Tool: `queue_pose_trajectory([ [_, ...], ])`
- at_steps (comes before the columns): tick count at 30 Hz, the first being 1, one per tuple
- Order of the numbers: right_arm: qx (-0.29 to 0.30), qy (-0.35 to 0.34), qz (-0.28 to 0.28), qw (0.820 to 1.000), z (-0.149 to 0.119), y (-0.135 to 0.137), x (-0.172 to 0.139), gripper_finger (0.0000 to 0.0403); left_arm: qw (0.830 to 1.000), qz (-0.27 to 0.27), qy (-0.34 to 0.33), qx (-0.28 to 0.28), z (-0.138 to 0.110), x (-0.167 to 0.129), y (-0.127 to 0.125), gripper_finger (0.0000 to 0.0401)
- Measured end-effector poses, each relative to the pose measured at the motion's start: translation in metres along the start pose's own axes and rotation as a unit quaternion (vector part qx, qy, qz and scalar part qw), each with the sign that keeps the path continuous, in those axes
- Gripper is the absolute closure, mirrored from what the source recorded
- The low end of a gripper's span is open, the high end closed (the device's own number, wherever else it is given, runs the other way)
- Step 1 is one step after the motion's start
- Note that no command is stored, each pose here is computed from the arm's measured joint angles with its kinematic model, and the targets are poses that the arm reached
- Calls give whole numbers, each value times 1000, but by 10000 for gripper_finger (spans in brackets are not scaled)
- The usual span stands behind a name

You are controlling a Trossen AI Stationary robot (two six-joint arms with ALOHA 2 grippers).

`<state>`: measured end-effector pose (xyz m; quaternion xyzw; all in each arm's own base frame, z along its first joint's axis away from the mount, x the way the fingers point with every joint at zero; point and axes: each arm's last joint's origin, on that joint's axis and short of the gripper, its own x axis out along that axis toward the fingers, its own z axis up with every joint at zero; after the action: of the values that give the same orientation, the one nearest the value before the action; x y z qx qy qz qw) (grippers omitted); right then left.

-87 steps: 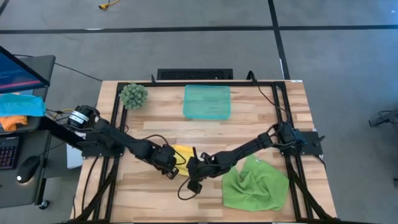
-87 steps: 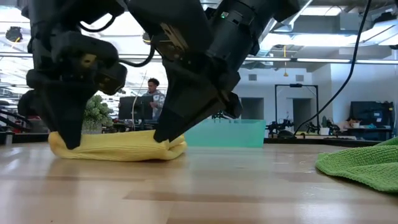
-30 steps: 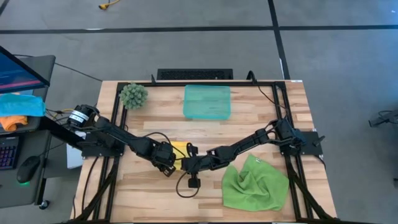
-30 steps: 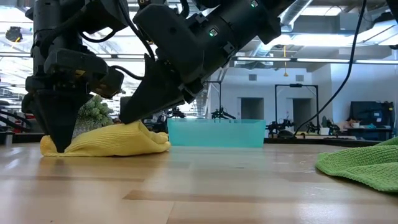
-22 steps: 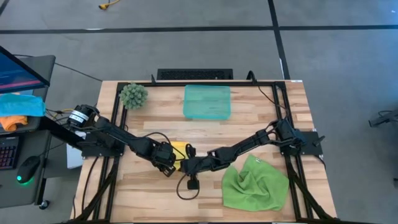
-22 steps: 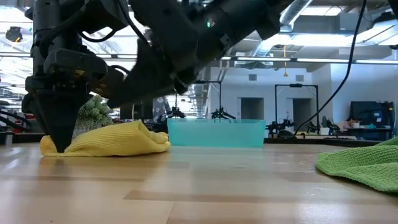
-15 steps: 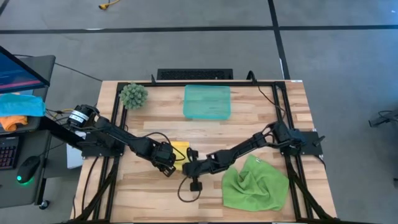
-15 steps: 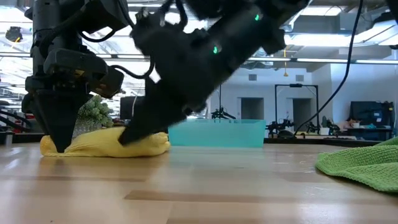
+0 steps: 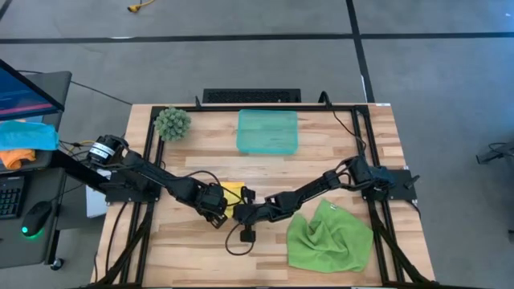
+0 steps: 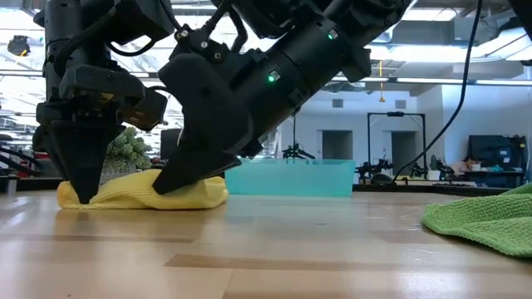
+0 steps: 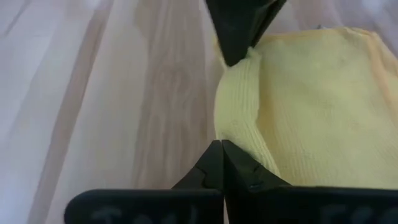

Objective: Roll microfiber towels into tight, uniform cylinder then place into a basket
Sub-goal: Roll the yellow microfiber cloth

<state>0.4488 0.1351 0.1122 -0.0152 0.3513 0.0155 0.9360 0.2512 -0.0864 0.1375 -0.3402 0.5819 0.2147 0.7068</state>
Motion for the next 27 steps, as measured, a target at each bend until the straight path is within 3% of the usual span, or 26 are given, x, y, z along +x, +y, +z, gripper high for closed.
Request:
queue_pose_trajectory([
  [9, 27, -10, -62, 998, 2, -4, -1, 386, 1000, 0, 0, 0, 0, 0, 0, 385],
  [14, 71, 24, -95, 993, -5, -17, 1, 390, 1000, 0, 1, 1, 0, 0, 0, 385],
  [27, 81, 41, -102, 991, -7, -21, 0, 391, 998, -1, -4, 56, -1, 0, -1, 368],
])
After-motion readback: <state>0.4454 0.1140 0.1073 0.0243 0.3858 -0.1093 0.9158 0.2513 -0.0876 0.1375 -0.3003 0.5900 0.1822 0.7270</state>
